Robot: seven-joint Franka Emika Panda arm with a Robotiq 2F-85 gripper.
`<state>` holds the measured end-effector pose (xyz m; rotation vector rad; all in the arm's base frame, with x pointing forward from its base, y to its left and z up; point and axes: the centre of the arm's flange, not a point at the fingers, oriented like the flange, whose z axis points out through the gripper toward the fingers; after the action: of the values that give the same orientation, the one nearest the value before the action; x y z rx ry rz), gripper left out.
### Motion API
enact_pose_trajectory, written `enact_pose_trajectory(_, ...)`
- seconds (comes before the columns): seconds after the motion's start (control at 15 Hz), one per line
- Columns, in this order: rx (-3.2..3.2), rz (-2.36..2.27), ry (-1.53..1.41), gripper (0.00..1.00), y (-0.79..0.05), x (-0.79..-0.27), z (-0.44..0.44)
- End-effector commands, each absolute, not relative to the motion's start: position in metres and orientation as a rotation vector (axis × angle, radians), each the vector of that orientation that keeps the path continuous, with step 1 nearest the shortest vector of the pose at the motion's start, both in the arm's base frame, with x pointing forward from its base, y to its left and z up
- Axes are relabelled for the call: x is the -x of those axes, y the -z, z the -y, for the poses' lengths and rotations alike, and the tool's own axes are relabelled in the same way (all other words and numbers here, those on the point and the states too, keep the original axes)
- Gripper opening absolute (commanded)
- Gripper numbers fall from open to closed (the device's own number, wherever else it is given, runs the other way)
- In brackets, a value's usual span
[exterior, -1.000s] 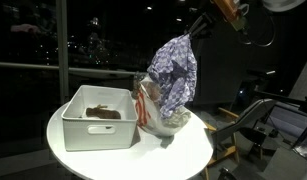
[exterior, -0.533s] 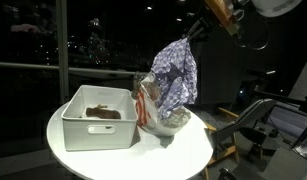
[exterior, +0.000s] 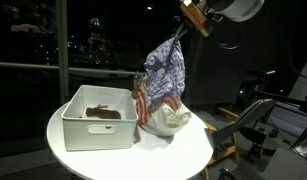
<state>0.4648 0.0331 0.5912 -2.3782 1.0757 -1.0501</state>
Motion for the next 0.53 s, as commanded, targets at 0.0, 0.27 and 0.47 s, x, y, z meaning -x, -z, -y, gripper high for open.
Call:
enact_pose_trajectory(0.0, 2.285, -1.166, 1.166, 0.02, -0.619, -0.484, -0.023)
enact_pose_trajectory(0.27, 2.257, -1.213, 1.150, 0.02, -0.620, -0.468, -0.003)
enact_pose_trajectory(0.47, 2.263, -1.236, 1.154, 0.02, -0.615, -0.465, 0.007)
